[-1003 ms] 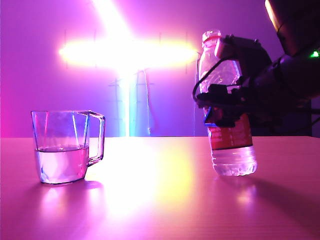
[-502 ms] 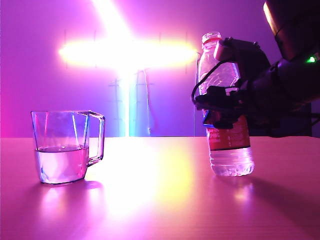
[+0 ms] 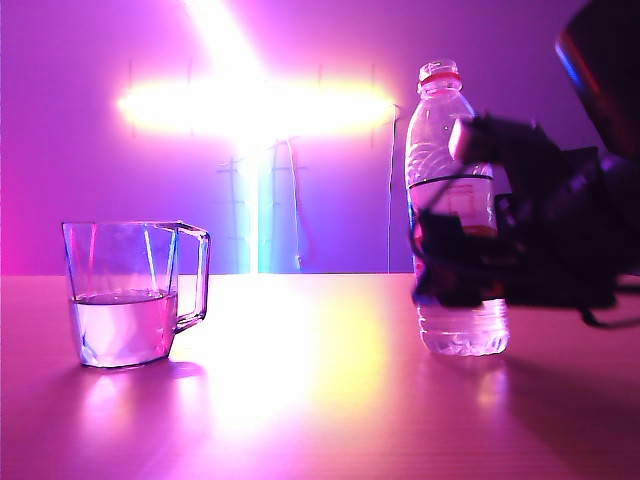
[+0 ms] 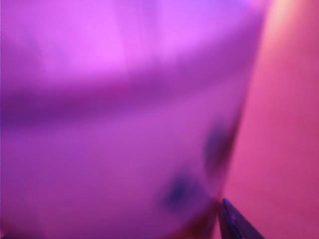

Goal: Pick up the mineral water bottle on the table and pour water into the mug until it's half full.

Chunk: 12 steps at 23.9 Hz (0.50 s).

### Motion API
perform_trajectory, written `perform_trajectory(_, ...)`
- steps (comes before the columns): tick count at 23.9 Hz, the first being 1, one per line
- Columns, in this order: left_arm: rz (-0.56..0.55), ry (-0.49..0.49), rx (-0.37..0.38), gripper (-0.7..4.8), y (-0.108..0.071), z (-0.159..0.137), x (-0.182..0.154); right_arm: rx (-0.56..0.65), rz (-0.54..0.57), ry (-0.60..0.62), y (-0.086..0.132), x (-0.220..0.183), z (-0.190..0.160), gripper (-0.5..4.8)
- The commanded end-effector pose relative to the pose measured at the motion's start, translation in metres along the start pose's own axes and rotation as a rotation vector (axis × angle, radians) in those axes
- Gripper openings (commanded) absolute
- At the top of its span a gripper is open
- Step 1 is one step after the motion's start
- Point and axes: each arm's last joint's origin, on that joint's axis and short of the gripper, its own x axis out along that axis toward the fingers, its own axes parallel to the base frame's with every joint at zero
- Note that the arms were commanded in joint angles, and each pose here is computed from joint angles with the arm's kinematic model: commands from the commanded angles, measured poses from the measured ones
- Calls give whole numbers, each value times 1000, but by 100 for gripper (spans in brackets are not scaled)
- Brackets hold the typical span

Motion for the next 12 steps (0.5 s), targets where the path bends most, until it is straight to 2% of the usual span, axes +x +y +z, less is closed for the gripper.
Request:
perform_trajectory(1,-3,-9,-3,-2,0,2,0,42,12,-54,0,-8,5,433)
perform_trajectory(8,-3,-9,-3,-2,0,2,0,68,23,-107,-5,-30,6,433)
perform_trajectory(12,-3,-9,-3,-2,0,2,0,63,22,-84,-7,-39,7,445)
